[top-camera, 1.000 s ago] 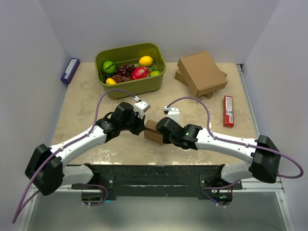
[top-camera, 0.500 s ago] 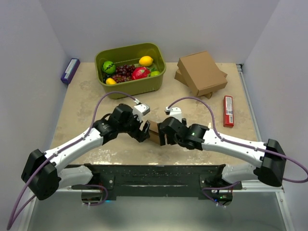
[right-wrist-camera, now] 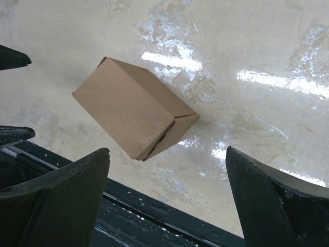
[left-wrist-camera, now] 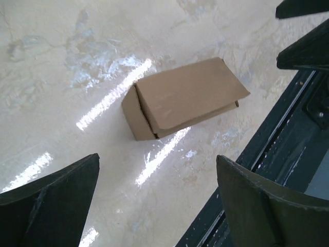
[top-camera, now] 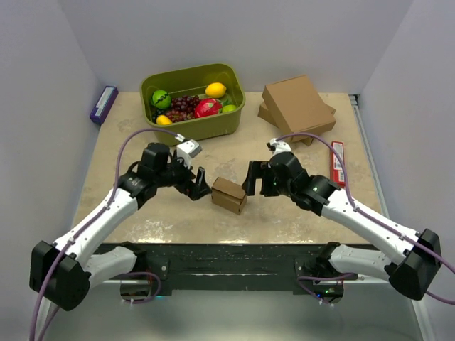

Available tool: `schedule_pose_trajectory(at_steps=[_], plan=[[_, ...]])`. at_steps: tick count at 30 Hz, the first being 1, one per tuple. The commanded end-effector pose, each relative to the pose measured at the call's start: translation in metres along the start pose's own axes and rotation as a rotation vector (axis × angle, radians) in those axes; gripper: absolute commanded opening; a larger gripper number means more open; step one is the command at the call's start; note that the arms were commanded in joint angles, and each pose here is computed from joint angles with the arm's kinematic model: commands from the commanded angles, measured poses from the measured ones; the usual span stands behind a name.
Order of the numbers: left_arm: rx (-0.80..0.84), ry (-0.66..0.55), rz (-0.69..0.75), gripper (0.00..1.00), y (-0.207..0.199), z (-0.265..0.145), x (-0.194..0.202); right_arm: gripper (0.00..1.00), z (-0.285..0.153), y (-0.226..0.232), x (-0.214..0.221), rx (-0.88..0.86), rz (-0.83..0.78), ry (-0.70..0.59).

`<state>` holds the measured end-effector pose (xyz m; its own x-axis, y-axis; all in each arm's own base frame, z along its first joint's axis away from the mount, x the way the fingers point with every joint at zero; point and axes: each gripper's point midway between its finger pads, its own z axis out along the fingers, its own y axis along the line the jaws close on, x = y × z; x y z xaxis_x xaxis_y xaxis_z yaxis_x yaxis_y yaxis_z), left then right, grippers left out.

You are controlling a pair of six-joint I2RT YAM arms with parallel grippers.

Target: Fold the paper box

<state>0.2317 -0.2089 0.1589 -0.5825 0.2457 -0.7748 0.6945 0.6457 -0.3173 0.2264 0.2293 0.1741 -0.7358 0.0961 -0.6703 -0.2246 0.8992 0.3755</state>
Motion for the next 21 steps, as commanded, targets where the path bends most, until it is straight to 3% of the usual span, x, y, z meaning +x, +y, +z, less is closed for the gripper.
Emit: schedule_pose_trajectory(at_steps=[1, 4, 7, 12, 21], plan=[[0.13, -0.148, 0.005, 0.94, -0.017, -0.005, -0.051, 0.94, 0.004, 0.017, -0.007, -0.147, 0.082, -0.006], [0.128, -0.142, -0.071, 0.78, -0.003, 0.01, -0.049, 0.85, 0.008, 0.019, -0.002, -0.201, 0.145, 0.002], [0.149, -0.129, -0.105, 0.71, 0.003, 0.02, -0.045, 0.77, 0.013, 0.018, 0.007, -0.216, 0.17, 0.019], [0.141, -0.123, -0.117, 0.64, 0.009, 0.027, -0.041, 0.66, 0.018, 0.017, 0.015, -0.228, 0.187, 0.033], [0.13, -0.056, -0.14, 0.49, 0.019, 0.041, -0.021, 0.6, 0.029, 0.018, 0.023, -0.238, 0.203, 0.059]])
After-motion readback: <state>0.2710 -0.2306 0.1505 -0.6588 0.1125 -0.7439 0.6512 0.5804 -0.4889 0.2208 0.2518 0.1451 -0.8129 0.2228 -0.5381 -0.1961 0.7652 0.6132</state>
